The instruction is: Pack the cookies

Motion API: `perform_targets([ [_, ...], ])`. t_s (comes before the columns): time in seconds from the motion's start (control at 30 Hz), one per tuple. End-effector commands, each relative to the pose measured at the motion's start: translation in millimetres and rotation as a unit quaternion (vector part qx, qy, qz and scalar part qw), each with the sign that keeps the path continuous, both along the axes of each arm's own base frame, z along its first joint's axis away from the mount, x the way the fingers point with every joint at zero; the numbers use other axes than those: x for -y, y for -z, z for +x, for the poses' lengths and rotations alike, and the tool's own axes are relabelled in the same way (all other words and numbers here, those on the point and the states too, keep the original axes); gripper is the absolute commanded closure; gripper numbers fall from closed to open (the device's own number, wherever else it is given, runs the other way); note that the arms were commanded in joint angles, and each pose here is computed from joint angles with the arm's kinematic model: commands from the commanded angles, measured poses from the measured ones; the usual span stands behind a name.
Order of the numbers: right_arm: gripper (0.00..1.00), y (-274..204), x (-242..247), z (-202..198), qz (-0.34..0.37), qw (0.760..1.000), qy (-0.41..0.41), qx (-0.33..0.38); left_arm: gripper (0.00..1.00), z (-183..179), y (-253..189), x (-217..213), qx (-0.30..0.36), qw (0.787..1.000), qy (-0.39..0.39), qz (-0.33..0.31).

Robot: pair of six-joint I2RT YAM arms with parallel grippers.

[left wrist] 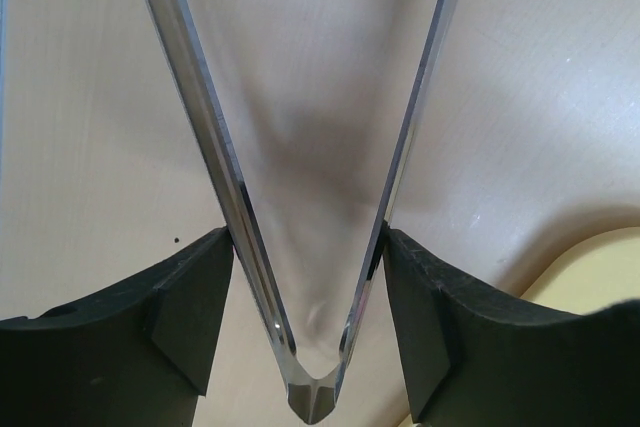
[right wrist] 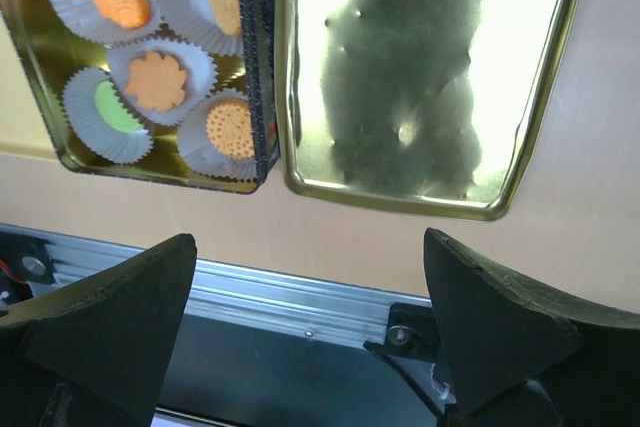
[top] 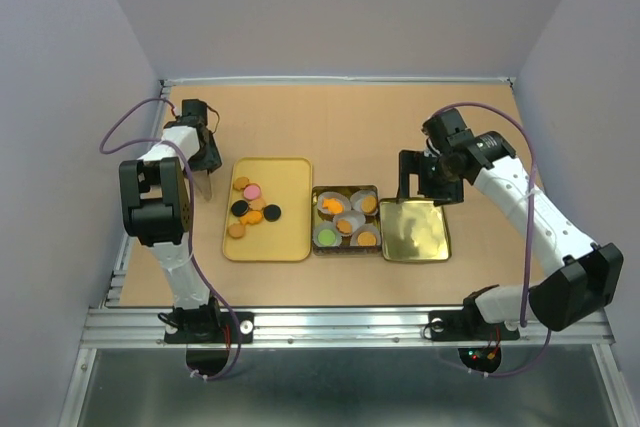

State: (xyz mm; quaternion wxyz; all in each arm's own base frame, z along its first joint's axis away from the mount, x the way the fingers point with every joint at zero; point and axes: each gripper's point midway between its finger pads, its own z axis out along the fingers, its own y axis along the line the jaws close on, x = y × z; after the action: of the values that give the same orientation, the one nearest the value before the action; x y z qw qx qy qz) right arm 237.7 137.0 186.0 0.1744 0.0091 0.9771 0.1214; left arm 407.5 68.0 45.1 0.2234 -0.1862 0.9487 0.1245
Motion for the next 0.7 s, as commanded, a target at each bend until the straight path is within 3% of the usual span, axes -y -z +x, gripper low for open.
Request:
perform_targets([
  [0.0, 0.0, 17, 9, 5, -0.031, 0.999, 0.014, 0.008, 0.27, 1, -3, 3, 0.003, 1.0, 0.007, -0.004],
  [0.17, 0.0, 41, 21, 3, -0.043, 0.998, 0.038, -0.012, 0.24, 5, -23, 8, 0.026, 0.999, 0.002, -0.021],
  [0.23, 0.0, 42, 11, 7, -0.014, 0.999, 0.039, -0.022, 0.15, 6, -36, 10, 0.041, 0.999, -0.003, -0.027],
  [0.33, 0.0, 36, 6, 23, 0.001, 0.998, 0.056, -0.014, 0.11, 7, -63, 12, 0.073, 0.997, -0.01, -0.033],
  [0.47, 0.04, 25, -1, 52, 0.061, 0.991, 0.116, -0.014, 0.07, 6, -91, 22, 0.105, 0.993, -0.01, -0.045],
  [0.67, 0.03, 44, 8, 78, 0.12, 0.962, 0.24, -0.054, 0.07, -4, -120, 45, 0.139, 0.988, 0.012, -0.07],
])
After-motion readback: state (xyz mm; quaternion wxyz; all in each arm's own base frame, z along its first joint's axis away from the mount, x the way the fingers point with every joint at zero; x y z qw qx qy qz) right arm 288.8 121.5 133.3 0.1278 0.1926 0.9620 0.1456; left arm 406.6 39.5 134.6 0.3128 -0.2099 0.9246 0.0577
